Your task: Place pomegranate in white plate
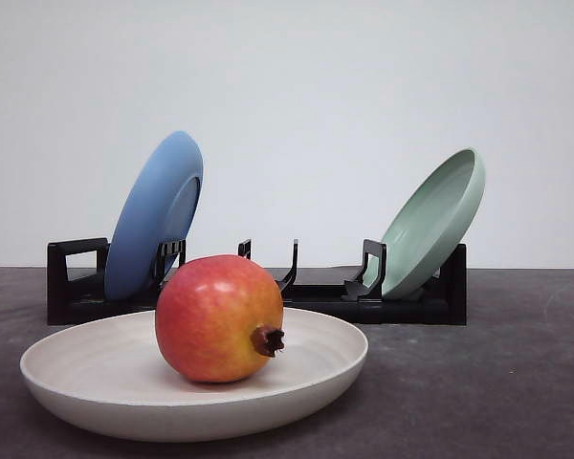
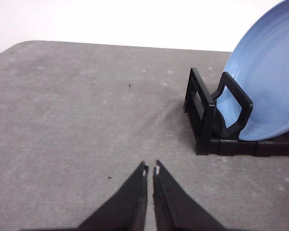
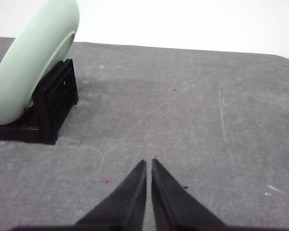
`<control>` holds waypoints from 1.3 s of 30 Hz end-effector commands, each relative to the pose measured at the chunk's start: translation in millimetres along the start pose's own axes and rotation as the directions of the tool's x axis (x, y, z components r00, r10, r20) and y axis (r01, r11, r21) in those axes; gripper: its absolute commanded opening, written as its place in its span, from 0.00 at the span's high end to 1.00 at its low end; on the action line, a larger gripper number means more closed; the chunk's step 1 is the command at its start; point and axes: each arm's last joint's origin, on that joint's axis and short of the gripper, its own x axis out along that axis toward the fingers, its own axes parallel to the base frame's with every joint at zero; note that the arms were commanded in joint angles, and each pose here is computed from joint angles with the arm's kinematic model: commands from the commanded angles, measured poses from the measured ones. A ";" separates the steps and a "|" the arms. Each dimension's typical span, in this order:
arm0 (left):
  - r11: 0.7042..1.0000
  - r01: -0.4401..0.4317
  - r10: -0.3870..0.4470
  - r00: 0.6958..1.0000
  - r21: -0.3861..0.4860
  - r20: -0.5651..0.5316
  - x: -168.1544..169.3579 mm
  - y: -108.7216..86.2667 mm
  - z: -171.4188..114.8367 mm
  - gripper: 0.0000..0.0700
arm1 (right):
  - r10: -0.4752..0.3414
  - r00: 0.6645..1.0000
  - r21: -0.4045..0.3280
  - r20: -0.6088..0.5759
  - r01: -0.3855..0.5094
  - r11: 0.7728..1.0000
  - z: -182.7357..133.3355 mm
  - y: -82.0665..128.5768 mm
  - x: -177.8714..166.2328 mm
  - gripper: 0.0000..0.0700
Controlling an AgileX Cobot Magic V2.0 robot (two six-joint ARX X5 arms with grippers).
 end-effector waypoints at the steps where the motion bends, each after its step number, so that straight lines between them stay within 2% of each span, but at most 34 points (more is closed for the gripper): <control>1: 1.000 -0.003 0.003 1.000 0.007 -0.012 1.2 0.3 -3.8 1.00 | -0.002 1.000 0.007 0.006 0.002 1.000 -0.6 -0.1 0.5 0.98; 39: 1.000 -0.003 0.003 1.000 0.007 -0.012 1.2 0.3 -3.8 1.00 | -0.002 1.000 0.007 0.006 0.002 1.000 -0.6 -0.1 0.5 0.98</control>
